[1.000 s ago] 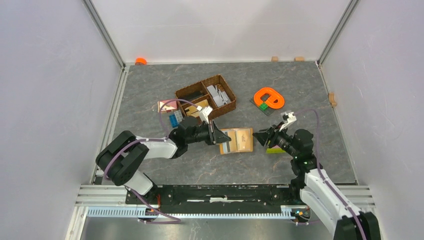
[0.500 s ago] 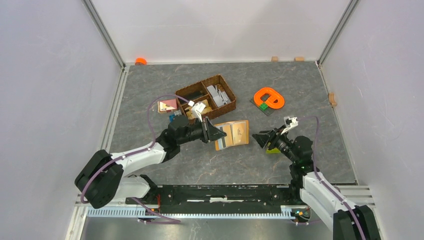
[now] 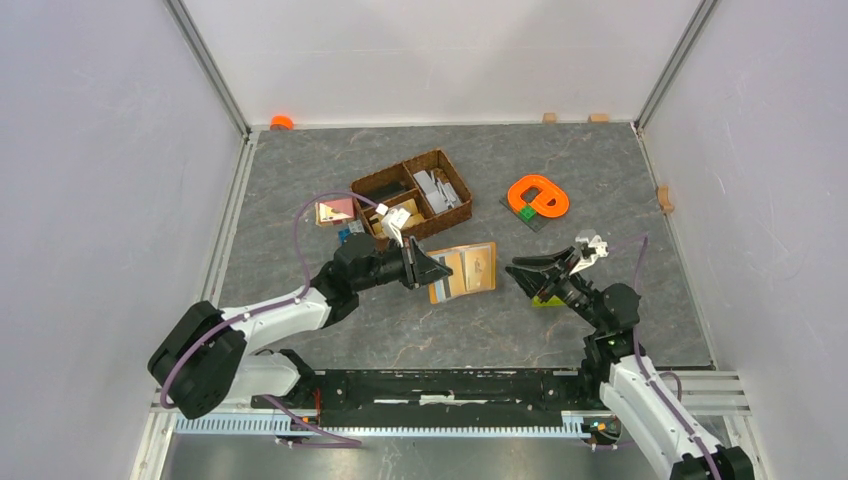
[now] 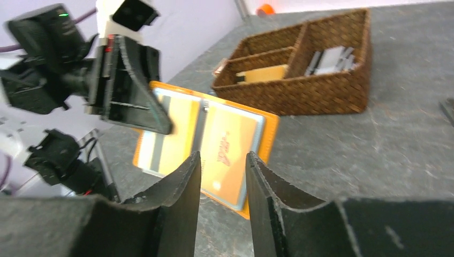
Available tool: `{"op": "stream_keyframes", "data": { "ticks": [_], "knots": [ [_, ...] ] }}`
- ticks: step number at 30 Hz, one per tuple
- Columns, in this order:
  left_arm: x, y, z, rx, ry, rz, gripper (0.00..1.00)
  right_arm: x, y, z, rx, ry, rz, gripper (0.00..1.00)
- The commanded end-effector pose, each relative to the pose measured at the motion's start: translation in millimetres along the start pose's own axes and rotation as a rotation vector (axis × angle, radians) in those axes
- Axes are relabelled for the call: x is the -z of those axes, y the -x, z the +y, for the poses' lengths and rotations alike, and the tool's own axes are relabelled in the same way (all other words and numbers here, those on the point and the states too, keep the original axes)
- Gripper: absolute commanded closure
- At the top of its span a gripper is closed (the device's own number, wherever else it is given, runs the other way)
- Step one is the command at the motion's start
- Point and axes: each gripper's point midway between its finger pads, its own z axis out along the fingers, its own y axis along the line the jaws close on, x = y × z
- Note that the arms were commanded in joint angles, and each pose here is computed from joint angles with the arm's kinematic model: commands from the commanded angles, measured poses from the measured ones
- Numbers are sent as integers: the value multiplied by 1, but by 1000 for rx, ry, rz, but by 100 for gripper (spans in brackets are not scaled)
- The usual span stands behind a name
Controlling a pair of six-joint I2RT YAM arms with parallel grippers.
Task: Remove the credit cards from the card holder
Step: Remove the credit card from the card holder.
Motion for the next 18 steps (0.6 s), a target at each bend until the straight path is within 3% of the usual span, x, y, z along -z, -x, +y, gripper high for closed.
{"op": "stream_keyframes", "data": {
  "ticks": [1, 7, 18],
  "knots": [
    [-1, 11, -25, -70, -134, -36, 96, 1, 17, 42, 37, 199, -30, 61],
    [-1, 9, -43, -55, -248, -25, 97, 3, 9, 68, -26, 346, 17, 67],
    [2, 6, -64, -102, -333, -24, 97, -4, -11, 80, -107, 411, 129, 65]
  ]
}}
